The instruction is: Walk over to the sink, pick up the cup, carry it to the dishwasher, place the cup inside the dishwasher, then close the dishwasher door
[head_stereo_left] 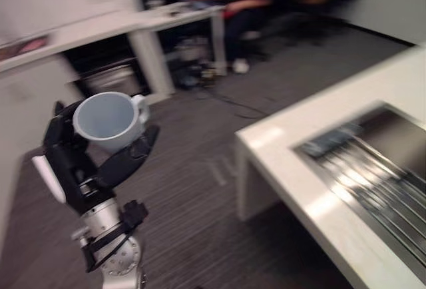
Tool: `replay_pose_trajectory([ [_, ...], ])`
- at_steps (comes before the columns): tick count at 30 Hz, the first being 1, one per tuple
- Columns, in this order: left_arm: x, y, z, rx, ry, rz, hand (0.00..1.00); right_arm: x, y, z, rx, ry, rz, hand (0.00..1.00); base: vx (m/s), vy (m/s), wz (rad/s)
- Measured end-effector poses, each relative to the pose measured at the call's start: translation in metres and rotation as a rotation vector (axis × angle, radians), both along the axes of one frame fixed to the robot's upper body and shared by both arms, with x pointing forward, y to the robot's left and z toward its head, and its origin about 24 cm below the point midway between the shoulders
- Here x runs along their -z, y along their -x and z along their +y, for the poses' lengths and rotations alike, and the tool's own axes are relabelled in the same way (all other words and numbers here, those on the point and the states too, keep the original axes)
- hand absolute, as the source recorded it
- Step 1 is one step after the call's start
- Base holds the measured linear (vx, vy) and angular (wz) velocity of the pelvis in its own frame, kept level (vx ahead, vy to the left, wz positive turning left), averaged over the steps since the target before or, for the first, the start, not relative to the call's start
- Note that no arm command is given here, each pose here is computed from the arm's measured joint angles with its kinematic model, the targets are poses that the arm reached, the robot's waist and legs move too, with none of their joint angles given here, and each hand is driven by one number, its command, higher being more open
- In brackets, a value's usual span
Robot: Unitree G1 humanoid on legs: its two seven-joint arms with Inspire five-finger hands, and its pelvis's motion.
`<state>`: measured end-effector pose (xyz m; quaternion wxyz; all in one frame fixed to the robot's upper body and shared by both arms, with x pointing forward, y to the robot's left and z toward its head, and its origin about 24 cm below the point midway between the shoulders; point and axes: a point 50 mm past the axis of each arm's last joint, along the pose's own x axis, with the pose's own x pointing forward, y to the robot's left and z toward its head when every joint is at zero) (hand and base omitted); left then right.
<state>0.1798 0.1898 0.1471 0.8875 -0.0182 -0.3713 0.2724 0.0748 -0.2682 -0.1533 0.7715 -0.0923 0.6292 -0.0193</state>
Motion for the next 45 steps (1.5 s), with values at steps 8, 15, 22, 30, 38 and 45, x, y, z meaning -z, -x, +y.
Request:
replay_pose_trajectory([
  [8,-0.014,-0.017,-0.045,0.404,-0.06,-0.075,0.0,0.006,-0.013,0.036,0.437,-0.145,-0.066,1.0,0.06,0.121,1.61],
  [15,0.027,-0.041,-0.061,0.423,-0.11,0.157,0.0,-0.003,-0.05,0.063,0.599,-0.266,-0.206,1.0,0.19,-0.027,0.79],
  [22,0.056,-0.038,-0.048,0.374,-0.206,0.335,0.0,0.007,-0.03,0.079,0.44,-0.251,-0.097,1.0,0.16,-0.066,0.22],
  [30,0.053,-0.04,-0.03,0.311,-0.117,0.323,0.0,0.006,-0.027,0.077,0.456,-0.293,-0.12,1.0,-0.01,-0.008,-0.17],
  [38,0.055,-0.029,0.031,0.063,0.202,0.253,0.0,0.007,0.007,0.064,0.481,-0.366,-0.145,1.0,0.0,-0.038,0.16],
  [45,0.061,0.005,0.053,-0.122,0.355,0.219,0.0,0.007,0.016,0.06,0.412,-0.367,-0.151,1.0,0.03,-0.032,0.26],
])
